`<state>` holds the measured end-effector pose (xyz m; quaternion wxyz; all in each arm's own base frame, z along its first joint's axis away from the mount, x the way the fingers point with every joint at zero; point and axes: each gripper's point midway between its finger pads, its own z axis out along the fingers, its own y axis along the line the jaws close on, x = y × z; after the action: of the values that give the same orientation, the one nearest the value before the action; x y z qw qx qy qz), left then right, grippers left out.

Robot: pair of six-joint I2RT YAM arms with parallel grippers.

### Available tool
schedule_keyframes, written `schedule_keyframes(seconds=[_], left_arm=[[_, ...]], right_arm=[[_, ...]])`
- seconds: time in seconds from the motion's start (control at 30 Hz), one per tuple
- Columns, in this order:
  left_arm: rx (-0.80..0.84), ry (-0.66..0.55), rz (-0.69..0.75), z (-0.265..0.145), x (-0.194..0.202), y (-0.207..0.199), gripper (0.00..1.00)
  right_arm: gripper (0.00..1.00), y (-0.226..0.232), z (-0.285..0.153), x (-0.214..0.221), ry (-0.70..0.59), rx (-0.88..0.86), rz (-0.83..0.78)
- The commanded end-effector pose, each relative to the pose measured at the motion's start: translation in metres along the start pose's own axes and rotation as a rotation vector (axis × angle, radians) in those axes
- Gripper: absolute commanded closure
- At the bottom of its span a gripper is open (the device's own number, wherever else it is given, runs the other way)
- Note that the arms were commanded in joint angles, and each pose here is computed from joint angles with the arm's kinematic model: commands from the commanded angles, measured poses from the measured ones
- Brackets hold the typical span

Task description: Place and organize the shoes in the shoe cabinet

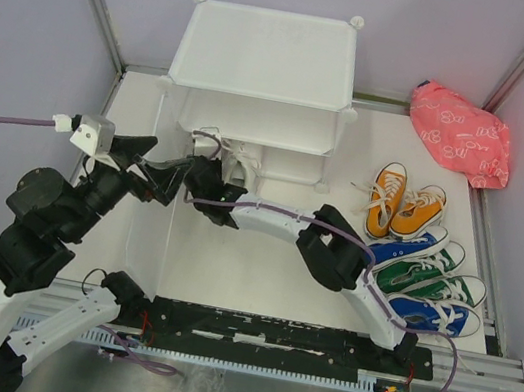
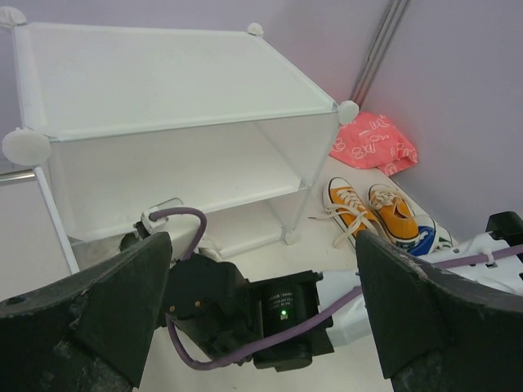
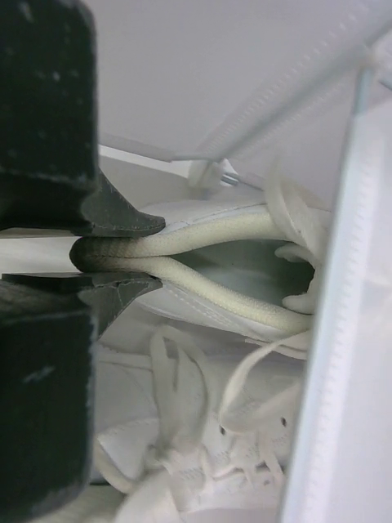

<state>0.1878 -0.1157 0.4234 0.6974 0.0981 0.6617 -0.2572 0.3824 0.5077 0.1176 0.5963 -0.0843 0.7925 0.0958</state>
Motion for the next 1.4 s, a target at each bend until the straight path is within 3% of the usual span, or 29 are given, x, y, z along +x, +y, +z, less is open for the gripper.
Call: schedule_keyframes(seconds=[0.0,0.73,1.0,1.37], left_arm=[[0.014,-0.038,0.048,-0.002,-0.009,-0.001,0.01],[0.019,-0.023,0.054,0.001,-0.005,-0.001,0.01],[0.021,-0.015,0.051,0.003,-0.002,-0.002,0.01],[0.013,-0.023,0.047,0.001,-0.004,0.0,0.01]], right_arm=[[0.98,-0.012,0.015,-0.089,-0.17,0.047,0.234],[0.9,0.011,0.051,-0.082,-0.15,-0.036,0.261],[0.53,0.013,0.05,-0.077,-0.116,-0.068,0.255],[0.33,0.029,0.009,-0.082,-0.088,-0.166,0.208]])
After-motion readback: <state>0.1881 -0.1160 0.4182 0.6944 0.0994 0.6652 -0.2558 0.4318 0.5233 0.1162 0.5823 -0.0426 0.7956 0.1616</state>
